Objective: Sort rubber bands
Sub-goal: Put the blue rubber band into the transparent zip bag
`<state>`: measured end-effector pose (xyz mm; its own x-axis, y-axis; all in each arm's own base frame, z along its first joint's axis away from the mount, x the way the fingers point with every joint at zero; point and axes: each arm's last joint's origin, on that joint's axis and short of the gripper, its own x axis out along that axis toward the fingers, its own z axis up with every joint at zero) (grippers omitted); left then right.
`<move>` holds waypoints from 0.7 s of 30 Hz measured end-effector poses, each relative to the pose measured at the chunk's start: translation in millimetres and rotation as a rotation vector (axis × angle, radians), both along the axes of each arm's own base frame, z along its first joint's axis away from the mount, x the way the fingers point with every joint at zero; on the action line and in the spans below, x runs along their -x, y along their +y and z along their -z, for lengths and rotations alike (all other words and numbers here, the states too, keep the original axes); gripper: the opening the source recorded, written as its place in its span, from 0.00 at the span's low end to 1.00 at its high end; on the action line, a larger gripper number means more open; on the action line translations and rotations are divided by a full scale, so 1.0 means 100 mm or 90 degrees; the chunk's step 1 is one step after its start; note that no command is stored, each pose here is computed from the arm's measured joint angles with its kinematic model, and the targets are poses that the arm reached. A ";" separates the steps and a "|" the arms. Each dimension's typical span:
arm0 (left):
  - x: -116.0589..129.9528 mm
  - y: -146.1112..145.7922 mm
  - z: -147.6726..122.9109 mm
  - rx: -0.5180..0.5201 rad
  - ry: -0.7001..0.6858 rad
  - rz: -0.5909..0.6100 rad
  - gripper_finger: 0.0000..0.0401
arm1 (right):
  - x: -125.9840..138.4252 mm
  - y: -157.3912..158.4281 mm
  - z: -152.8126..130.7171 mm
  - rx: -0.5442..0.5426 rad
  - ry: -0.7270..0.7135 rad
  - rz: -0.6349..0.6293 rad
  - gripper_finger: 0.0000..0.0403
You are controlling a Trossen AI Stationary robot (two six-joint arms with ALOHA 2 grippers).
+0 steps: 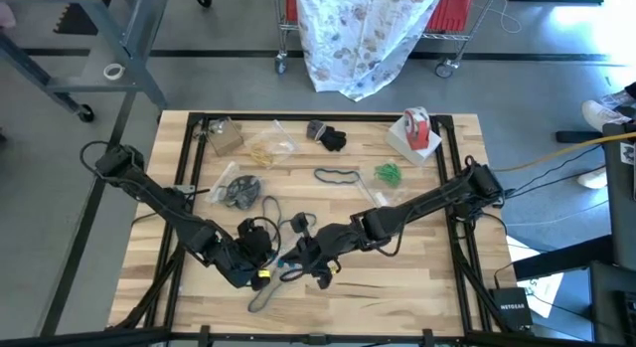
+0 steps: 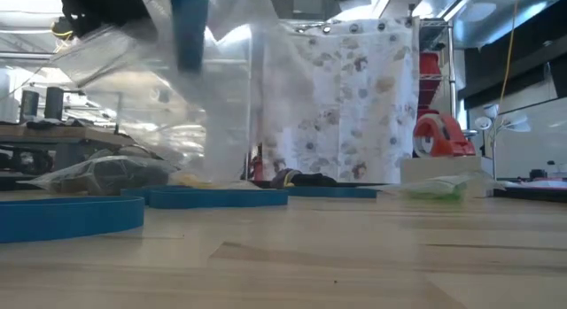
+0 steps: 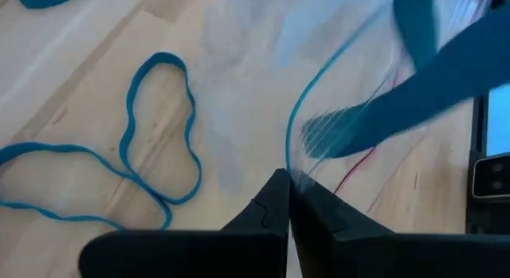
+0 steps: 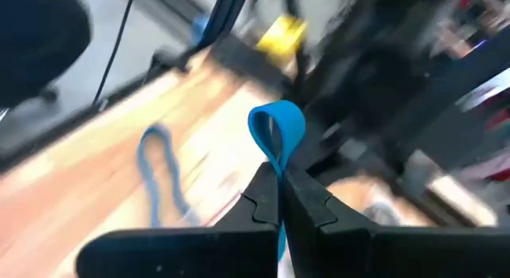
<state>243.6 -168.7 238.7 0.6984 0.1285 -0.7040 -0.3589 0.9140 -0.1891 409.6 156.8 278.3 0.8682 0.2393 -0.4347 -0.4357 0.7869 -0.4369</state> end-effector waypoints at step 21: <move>-0.11 0.16 -0.04 0.003 -0.019 -0.036 0.00 | -0.09 0.01 0.56 -0.023 0.110 0.259 0.01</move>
